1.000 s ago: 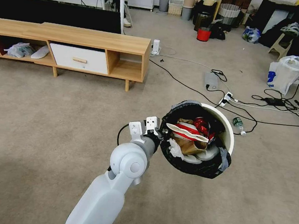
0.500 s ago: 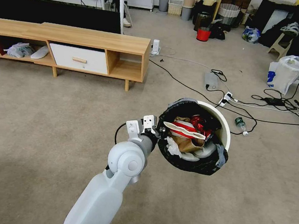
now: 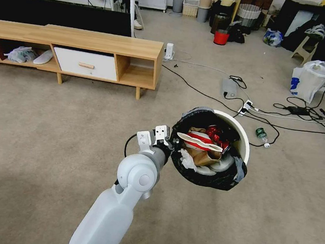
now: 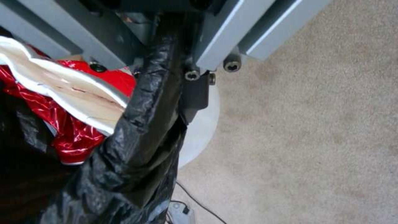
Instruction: Pick up the trash bin and place the garbage on the floor into it.
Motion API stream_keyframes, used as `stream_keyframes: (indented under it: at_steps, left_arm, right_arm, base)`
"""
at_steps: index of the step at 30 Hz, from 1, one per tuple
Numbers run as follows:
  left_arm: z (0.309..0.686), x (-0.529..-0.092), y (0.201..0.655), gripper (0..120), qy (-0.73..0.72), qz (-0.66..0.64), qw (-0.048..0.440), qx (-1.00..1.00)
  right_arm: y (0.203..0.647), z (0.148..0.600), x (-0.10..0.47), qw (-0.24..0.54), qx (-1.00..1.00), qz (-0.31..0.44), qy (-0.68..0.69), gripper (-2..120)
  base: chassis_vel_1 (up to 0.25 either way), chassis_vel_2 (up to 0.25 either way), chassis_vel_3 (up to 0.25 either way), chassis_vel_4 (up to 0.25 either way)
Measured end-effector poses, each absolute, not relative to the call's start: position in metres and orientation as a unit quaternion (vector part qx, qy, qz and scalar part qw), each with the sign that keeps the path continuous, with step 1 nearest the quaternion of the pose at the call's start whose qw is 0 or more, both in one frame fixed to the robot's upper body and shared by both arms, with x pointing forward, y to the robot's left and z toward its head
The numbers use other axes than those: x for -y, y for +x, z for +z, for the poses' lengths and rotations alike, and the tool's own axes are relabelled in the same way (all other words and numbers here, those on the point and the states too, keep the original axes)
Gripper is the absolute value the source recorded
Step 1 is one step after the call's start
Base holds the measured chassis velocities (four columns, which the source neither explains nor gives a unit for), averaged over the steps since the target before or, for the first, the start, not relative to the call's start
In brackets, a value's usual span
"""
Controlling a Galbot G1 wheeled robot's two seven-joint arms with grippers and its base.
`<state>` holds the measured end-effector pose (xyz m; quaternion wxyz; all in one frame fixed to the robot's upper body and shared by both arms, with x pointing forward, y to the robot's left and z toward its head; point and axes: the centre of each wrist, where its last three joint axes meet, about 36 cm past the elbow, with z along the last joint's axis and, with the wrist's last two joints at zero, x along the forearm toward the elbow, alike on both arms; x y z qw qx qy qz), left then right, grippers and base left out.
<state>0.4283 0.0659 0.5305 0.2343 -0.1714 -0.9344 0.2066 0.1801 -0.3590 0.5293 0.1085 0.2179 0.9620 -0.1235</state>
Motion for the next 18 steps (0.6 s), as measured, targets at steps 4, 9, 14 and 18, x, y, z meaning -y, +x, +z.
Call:
stream_keyframes:
  at_steps: [4, 9, 14, 18]
  left_arm:
    - [0.5301, -0.0658, 0.4284, 0, -0.171, 0.206, 0.235, 0.934]
    - [0.5294, -0.0657, 0.428, 0, -0.172, 0.205, 0.236, 0.934]
    - [0.5293, -0.0658, 0.4279, 0, -0.172, 0.204, 0.236, 0.934]
    - [0.5289, -0.0656, 0.4277, 0, -0.172, 0.204, 0.236, 0.934]
  right_arm:
    - [0.1802, 0.5286, 0.3595, 0.108, -0.962, -0.122, 0.219, 100]
    - [0.1803, 0.5276, 0.3601, 0.108, -0.962, -0.119, 0.222, 100]
    - [0.1805, 0.5277, 0.3603, 0.109, -0.962, -0.119, 0.223, 100]
    - [0.1807, 0.5278, 0.3605, 0.109, -0.962, -0.117, 0.223, 100]
  base:
    - [0.0, 0.0, 0.0, 0.0]
    - [-0.067, 0.047, 0.061, -0.058]
    - [-0.136, 0.108, 0.148, -0.108]
    - [-0.161, 0.101, 0.159, -0.076]
